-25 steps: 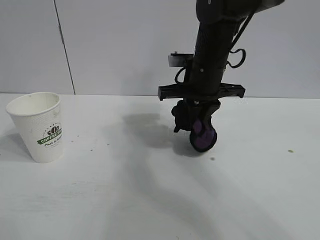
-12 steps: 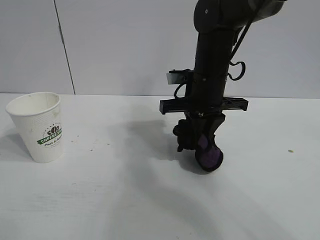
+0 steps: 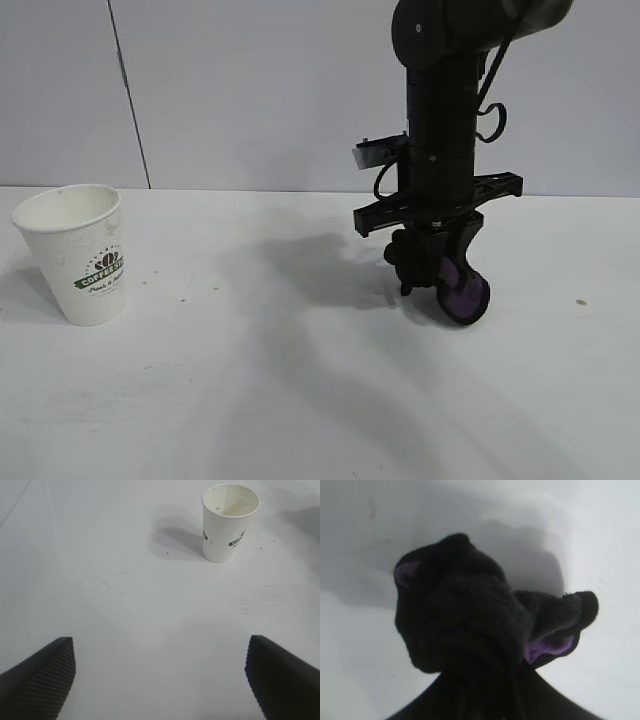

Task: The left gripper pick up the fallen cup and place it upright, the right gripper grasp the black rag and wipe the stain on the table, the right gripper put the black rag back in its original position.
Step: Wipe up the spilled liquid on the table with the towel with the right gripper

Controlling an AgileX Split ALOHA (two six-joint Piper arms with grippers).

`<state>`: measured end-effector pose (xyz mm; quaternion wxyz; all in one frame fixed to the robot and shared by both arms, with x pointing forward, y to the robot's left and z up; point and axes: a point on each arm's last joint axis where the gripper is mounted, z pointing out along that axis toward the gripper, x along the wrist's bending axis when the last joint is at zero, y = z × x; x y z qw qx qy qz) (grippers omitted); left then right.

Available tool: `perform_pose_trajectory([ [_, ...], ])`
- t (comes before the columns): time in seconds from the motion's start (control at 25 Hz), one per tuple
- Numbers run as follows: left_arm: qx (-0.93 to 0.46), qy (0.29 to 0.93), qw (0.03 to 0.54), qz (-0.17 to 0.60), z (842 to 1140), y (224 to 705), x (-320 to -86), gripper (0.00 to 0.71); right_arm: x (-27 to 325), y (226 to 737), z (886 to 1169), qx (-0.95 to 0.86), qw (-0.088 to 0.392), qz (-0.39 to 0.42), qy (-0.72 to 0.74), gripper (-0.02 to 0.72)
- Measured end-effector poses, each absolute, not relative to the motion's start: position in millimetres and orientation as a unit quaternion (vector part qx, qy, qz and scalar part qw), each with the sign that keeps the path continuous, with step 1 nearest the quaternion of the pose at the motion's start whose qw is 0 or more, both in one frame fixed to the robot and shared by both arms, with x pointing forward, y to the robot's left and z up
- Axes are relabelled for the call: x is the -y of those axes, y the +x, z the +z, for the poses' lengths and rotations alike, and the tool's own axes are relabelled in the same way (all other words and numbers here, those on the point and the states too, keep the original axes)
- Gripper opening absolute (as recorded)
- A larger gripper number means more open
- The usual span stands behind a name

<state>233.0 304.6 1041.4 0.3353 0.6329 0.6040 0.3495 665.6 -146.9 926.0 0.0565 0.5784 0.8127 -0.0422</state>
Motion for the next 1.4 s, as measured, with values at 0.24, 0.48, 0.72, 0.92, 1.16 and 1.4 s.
perform_pose_trajectory([
  [0.24,-0.604,0.633,0.335,0.350,1041.4,233.0,-304.6,0.664,148.7,666.1,925.8,-0.806,0.050,-0.038,0.589,0.094],
  [0.48,-0.604,0.633,0.335,0.350,1041.4,233.0,-304.6,0.664,125.5,659.7,917.3,-0.784,-0.054,0.028,0.618,0.094],
  [0.72,-0.604,0.633,0.335,0.350,1041.4,233.0,-304.6,0.664,84.8,657.3,914.2,-0.780,-0.071,0.118,0.611,0.094],
  [0.92,-0.604,0.633,0.335,0.350,1041.4,233.0,-304.6,0.664,73.9,654.4,913.3,-0.793,-0.036,0.116,0.597,0.094],
  [1.16,-0.604,0.633,0.335,0.350,1041.4,233.0,-304.6,0.664,111.5,661.1,911.1,-0.807,0.071,-0.004,0.586,0.094],
  [1.4,-0.604,0.633,0.335,0.350,1041.4,233.0,-304.6,0.664,137.3,672.4,912.3,-0.789,0.108,-0.024,0.604,0.094],
])
